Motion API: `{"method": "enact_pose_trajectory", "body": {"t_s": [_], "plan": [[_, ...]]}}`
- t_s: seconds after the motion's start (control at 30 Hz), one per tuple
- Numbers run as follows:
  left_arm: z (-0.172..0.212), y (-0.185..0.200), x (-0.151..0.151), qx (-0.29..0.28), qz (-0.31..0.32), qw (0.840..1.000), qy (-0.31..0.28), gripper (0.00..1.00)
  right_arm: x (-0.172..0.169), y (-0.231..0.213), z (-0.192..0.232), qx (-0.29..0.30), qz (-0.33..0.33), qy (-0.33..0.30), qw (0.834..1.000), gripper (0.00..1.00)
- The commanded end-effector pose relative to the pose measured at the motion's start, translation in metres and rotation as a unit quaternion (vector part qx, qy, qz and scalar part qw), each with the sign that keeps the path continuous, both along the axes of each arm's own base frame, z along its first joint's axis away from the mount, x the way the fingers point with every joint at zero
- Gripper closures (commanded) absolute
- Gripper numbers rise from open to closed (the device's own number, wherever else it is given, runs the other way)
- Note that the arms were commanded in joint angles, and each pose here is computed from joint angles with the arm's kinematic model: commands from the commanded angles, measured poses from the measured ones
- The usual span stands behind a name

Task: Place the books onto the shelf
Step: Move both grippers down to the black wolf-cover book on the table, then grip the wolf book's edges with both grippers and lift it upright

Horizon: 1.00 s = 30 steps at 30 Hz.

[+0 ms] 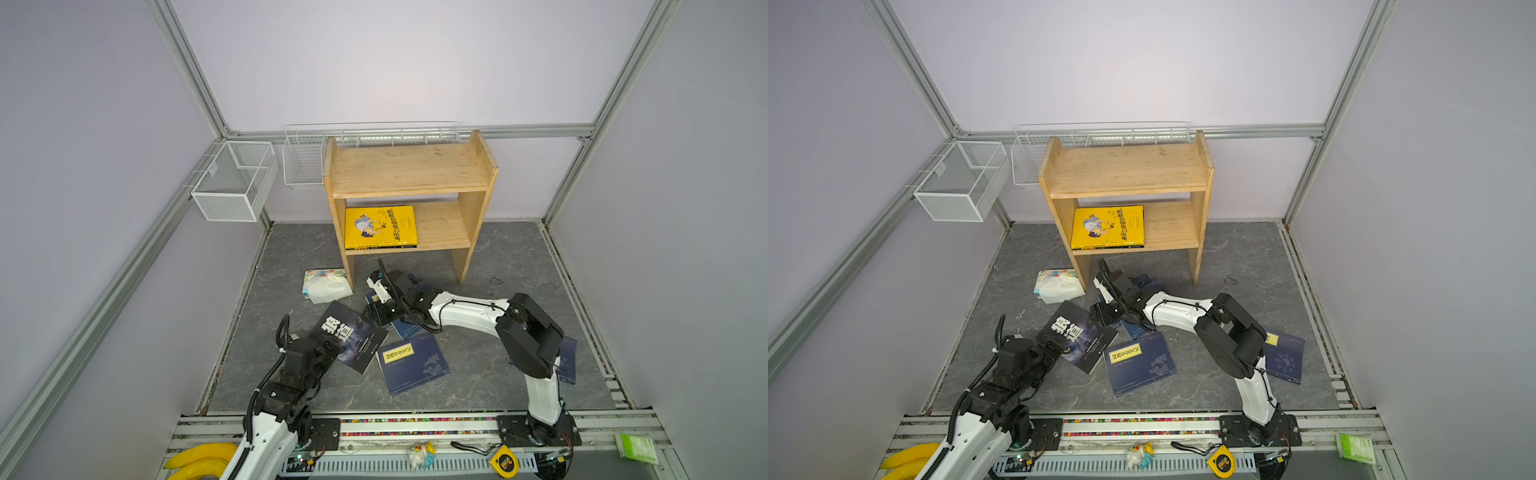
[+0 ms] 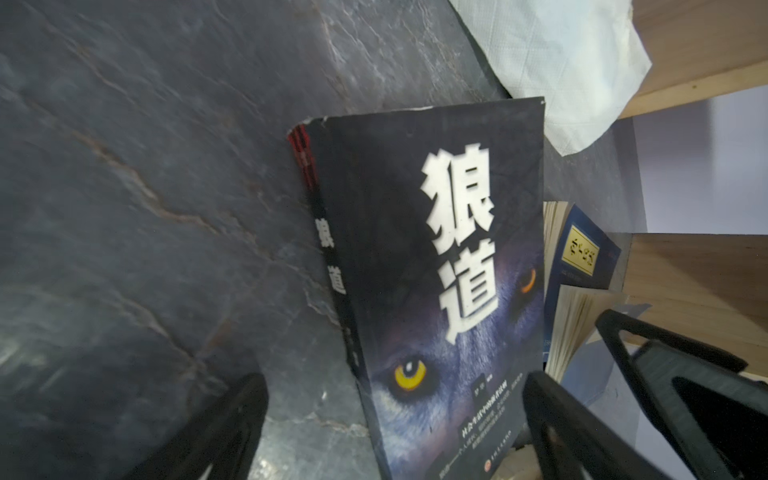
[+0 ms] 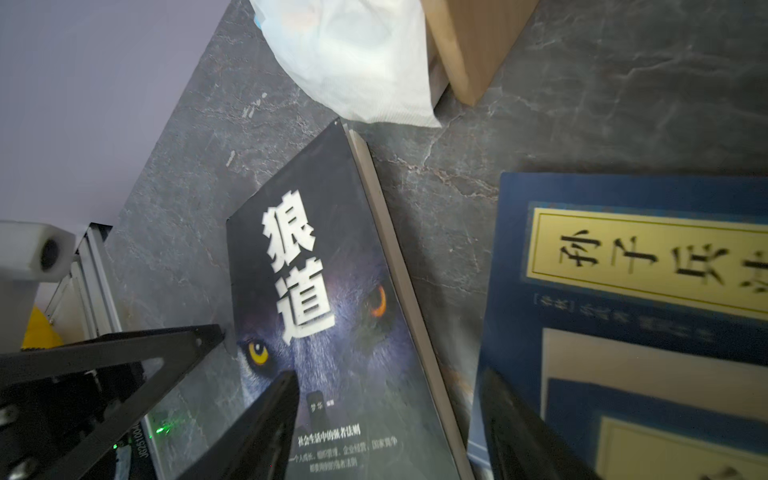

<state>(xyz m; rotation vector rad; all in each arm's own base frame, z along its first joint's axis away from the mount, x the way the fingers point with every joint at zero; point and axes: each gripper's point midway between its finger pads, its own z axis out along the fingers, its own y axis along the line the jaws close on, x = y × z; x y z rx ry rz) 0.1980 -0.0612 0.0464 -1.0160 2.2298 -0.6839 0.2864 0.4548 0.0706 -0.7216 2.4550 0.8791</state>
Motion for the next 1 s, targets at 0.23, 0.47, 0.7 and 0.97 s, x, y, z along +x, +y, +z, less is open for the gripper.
{"method": "enact_pose_trajectory", "body": {"t_s": [0.23, 0.47, 0.7, 0.97], "plan": [[-0.037, 0.012, -0.010, 0.024, 0.030, 0.997, 0.069, 0.03, 0.003, 0.021, -0.067, -0.044, -0.017, 0.043, 0.998, 0.65], [-0.020, -0.016, 0.022, -0.061, 0.011, 0.998, -0.021, 0.03, -0.019, 0.021, -0.099, -0.047, 0.000, 0.103, 0.994, 0.74], [0.074, -0.031, 0.055, -0.140, -0.006, 0.966, -0.217, 0.05, -0.035, 0.025, -0.122, -0.039, 0.012, 0.145, 0.989, 0.76], [0.096, -0.034, 0.046, -0.179, -0.009, 0.955, -0.236, 0.26, -0.033, 0.028, -0.114, -0.028, 0.017, 0.142, 0.989, 0.76]]}}
